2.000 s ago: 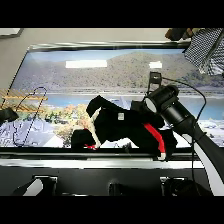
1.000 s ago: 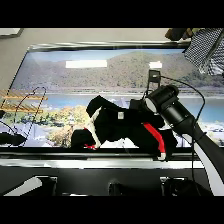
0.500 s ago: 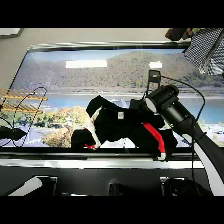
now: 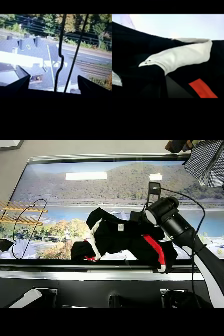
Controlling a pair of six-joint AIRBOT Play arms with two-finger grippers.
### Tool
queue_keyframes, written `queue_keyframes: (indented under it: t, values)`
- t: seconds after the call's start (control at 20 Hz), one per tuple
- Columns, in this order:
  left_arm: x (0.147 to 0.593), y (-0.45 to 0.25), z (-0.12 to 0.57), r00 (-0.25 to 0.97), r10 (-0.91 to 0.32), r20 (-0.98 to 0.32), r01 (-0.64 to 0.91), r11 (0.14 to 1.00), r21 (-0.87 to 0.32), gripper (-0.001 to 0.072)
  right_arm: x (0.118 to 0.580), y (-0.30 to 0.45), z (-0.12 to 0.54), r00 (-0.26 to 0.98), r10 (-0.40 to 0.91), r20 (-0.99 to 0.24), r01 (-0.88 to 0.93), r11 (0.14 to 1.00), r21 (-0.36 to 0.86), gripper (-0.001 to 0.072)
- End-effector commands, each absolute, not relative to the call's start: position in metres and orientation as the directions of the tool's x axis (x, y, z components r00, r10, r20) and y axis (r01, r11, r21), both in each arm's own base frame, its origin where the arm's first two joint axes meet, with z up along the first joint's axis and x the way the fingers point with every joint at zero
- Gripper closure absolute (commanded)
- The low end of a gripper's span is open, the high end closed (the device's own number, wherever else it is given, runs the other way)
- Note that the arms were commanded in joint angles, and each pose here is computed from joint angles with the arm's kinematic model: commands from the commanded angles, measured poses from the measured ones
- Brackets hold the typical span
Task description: Fold the clothes and pants, and hang the long-sleeved shirts on hangers.
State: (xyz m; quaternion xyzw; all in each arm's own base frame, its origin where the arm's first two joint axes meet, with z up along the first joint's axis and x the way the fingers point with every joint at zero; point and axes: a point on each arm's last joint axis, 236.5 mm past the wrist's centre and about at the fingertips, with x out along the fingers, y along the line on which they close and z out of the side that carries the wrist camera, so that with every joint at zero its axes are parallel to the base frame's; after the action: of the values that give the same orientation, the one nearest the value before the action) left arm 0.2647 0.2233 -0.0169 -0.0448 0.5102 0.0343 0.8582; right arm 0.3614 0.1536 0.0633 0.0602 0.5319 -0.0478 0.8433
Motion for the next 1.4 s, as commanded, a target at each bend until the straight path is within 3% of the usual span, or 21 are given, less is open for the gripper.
queue_keyframes:
  t: [0.0, 0.25, 0.5, 0.9, 1.0, 1.35]
  values:
    - [0.264, 0.229, -0.038, 0.45, -0.009, -0.893, -0.11, 0.992, -0.066, 0.002, 0.363, 0.154, 0.064, 0.435, -0.014, -0.901, 0.144, 0.988, 0.053, 0.0665]
    - [0.271, 0.209, -0.067, 0.397, -0.103, -0.912, -0.01, 0.993, -0.117, 0.0027, 0.366, 0.157, 0.066, 0.45, -0.003, -0.893, 0.138, 0.988, 0.066, 0.0664]
    - [0.259, 0.2, -0.089, 0.254, -0.094, -0.963, 0.143, 0.988, -0.059, 0.003, 0.366, 0.157, 0.066, 0.45, -0.003, -0.893, 0.138, 0.988, 0.066, 0.0664]
    - [0.255, 0.193, -0.101, 0.223, -0.125, -0.967, 0.148, 0.985, -0.093, 0.0047, 0.366, 0.157, 0.065, 0.449, -0.003, -0.893, 0.138, 0.988, 0.066, 0.0664]
    - [0.254, 0.192, -0.103, 0.22, -0.129, -0.967, 0.147, 0.984, -0.098, 0.0138, 0.366, 0.157, 0.066, 0.449, -0.003, -0.893, 0.138, 0.988, 0.066, 0.0664]
    - [0.25, 0.188, -0.115, 0.194, -0.157, -0.968, 0.144, 0.981, -0.13, 0.017, 0.366, 0.157, 0.066, 0.45, -0.003, -0.893, 0.138, 0.988, 0.067, 0.0664]
